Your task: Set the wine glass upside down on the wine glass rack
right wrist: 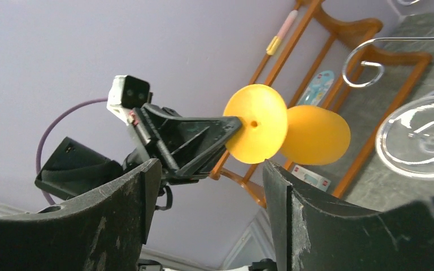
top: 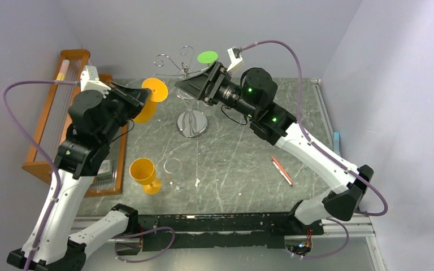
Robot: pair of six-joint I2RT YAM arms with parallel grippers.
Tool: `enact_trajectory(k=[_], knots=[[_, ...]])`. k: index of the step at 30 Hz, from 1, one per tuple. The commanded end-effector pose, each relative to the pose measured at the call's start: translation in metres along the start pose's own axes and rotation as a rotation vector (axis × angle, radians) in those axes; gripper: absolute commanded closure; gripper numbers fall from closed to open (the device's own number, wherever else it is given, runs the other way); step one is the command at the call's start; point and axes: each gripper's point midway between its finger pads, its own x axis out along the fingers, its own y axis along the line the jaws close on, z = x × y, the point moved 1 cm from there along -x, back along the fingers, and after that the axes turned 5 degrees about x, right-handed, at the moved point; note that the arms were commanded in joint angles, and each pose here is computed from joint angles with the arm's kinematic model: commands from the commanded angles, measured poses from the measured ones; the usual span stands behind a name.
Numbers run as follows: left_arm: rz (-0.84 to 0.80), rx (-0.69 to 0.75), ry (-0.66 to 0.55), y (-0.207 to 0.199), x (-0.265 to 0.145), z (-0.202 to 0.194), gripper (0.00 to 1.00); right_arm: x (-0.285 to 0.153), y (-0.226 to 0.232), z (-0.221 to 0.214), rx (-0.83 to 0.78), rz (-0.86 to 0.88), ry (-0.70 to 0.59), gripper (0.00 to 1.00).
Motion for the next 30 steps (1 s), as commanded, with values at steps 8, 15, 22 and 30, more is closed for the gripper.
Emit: enact_trajectory(k=[8, 15, 22, 30], knots=[[-0.021, -0.135, 0.105, 0.003, 0.052, -0.039, 0.95, -0.041, -0.009, 0.021, -0.161, -0.056, -0.106, 0.32], [0.018, -0.115, 0.048, 0.005, 0.080, -0.030, 0.95, -0.059, -0.001, 0.031, -0.216, -0.044, -0.169, 0.32], [0.034, -0.128, -0.021, 0.009, 0.102, -0.021, 0.95, -0.068, 0.000, 0.038, -0.245, -0.063, -0.207, 0.32], [0.052, -0.164, -0.102, 0.021, 0.125, -0.004, 0.95, -0.075, -0.001, 0.044, -0.256, -0.084, -0.241, 0.33]])
